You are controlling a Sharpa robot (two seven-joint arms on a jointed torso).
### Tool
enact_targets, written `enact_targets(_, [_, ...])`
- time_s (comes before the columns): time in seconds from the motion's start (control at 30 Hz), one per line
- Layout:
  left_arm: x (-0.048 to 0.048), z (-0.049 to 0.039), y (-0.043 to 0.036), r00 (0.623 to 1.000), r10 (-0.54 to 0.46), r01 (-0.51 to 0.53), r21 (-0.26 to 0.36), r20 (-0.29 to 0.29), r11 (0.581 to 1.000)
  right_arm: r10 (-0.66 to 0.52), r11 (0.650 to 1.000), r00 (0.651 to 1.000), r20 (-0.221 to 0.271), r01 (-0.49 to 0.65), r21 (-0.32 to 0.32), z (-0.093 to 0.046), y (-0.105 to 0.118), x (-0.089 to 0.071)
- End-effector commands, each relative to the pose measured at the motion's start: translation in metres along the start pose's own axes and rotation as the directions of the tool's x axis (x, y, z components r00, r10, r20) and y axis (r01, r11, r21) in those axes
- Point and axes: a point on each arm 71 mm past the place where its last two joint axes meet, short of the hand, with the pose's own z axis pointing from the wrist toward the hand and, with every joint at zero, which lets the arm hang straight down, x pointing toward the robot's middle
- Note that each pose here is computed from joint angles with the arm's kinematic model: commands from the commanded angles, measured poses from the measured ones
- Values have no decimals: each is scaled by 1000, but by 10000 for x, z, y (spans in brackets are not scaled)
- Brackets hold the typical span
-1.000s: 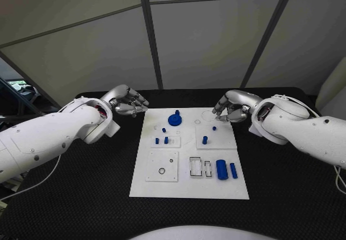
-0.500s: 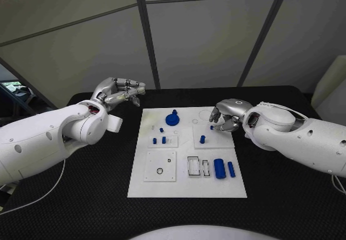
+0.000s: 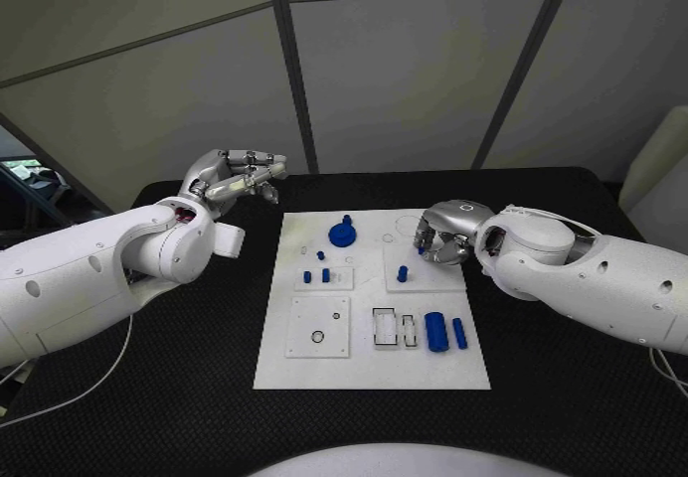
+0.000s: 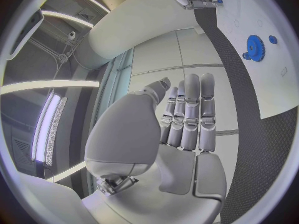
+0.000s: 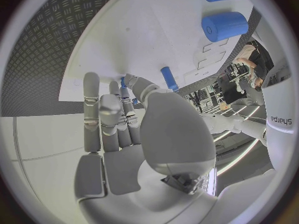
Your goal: Assemble the parts on the task board
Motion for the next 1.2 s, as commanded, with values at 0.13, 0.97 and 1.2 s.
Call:
enact_targets(0.13, [8, 11, -18, 999, -32, 32, 22, 10, 999, -20, 1000, 999, -35, 20, -2, 20, 18, 41])
enact_targets(0.97, [-25, 21, 6, 997, -66, 66, 5, 39, 998, -31, 999, 999, 23, 31, 19, -13, 76, 44])
enact_targets(1.2, [-30, 23, 10, 997, -66, 66, 1, 44, 998, -20, 1000, 997, 80, 20, 3, -89, 133, -24])
